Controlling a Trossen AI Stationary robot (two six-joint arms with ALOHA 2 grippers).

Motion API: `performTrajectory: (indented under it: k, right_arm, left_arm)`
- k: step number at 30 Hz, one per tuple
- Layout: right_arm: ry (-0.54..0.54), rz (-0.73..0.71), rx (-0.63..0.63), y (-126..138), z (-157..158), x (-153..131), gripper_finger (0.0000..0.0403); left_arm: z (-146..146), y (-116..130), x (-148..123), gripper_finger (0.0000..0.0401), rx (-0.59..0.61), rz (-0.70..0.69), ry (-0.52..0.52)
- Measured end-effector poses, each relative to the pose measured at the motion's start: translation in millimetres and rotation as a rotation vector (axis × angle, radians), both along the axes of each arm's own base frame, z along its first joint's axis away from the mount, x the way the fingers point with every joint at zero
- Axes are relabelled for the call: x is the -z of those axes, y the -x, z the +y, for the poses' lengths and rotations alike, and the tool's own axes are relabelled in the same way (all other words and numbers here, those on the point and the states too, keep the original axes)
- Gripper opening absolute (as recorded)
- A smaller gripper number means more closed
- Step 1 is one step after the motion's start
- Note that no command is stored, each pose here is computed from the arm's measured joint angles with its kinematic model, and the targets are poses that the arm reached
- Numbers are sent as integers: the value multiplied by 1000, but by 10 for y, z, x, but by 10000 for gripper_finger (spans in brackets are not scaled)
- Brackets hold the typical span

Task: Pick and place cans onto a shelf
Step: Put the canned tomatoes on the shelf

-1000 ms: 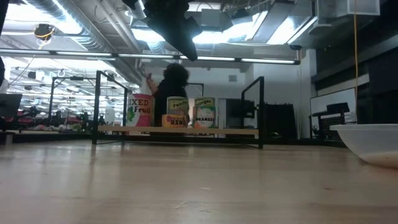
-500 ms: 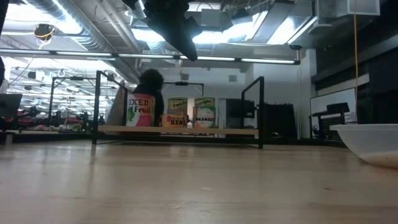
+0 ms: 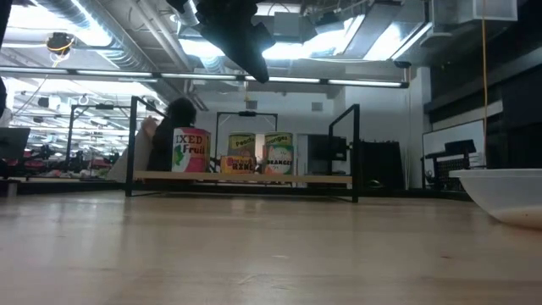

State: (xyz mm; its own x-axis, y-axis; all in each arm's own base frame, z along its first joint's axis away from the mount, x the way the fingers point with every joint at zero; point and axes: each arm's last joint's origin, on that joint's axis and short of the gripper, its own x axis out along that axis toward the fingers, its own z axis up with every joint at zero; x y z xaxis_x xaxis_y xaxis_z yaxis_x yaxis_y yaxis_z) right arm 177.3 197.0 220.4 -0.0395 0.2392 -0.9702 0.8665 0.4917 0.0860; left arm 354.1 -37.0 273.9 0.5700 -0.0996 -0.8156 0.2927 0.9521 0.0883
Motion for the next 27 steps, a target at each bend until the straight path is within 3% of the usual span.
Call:
performTrajectory:
  k: [14,27]
  right_arm:
    - [29,73,-28,32,-20,-69,2]
    - [13,126,-92,-36,-127,-687,1]
  left_arm:
    - [-1,0,0,59,0,0,0]
    - [3,8,-18,59,2,-6,-9]
